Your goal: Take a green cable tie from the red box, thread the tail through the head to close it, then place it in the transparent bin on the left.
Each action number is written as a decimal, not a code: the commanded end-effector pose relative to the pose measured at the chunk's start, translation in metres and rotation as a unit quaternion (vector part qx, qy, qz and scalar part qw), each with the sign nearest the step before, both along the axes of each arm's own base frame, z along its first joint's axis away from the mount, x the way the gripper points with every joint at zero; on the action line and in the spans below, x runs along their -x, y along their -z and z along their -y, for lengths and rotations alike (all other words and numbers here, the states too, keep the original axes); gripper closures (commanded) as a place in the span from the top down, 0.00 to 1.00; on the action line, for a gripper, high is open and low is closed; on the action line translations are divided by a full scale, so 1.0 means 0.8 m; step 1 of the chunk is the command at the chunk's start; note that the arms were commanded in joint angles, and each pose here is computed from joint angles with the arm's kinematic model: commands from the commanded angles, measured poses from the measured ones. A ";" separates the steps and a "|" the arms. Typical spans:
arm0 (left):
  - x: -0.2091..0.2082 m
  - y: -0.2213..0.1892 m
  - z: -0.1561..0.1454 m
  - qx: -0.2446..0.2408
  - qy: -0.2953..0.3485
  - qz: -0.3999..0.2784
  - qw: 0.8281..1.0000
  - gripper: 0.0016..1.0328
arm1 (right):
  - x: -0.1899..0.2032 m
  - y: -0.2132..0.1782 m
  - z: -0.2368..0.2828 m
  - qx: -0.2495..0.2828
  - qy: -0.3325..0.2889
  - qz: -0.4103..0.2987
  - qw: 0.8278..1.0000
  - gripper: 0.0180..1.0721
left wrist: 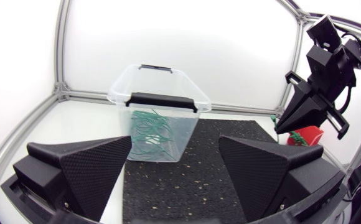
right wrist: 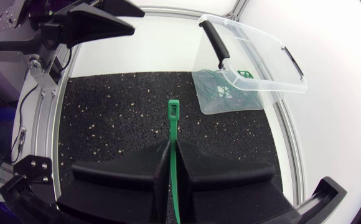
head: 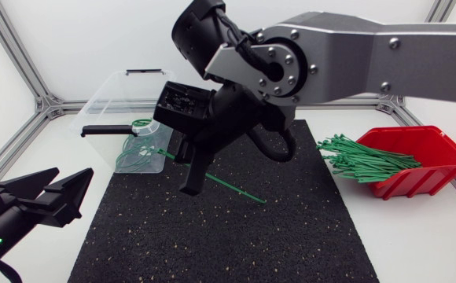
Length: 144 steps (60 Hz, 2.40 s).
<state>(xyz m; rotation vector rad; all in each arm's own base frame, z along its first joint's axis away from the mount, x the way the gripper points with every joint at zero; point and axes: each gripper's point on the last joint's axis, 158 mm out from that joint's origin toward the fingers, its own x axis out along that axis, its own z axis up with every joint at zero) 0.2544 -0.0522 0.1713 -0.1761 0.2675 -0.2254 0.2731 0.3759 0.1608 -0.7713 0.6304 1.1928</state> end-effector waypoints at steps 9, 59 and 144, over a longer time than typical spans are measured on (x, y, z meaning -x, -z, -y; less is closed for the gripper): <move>-0.002 -0.034 0.038 0.090 0.052 -0.034 0.994 0.94 | -0.001 -0.027 -0.003 -0.041 0.037 0.002 0.998 0.05; -0.045 -0.117 0.138 0.213 0.152 -0.093 0.961 0.93 | -0.031 -0.085 -0.018 -0.115 0.123 -0.063 0.984 0.05; -0.076 -0.082 0.161 0.240 0.142 -0.129 0.952 0.34 | -0.033 -0.073 -0.043 -0.137 0.123 -0.104 0.977 0.05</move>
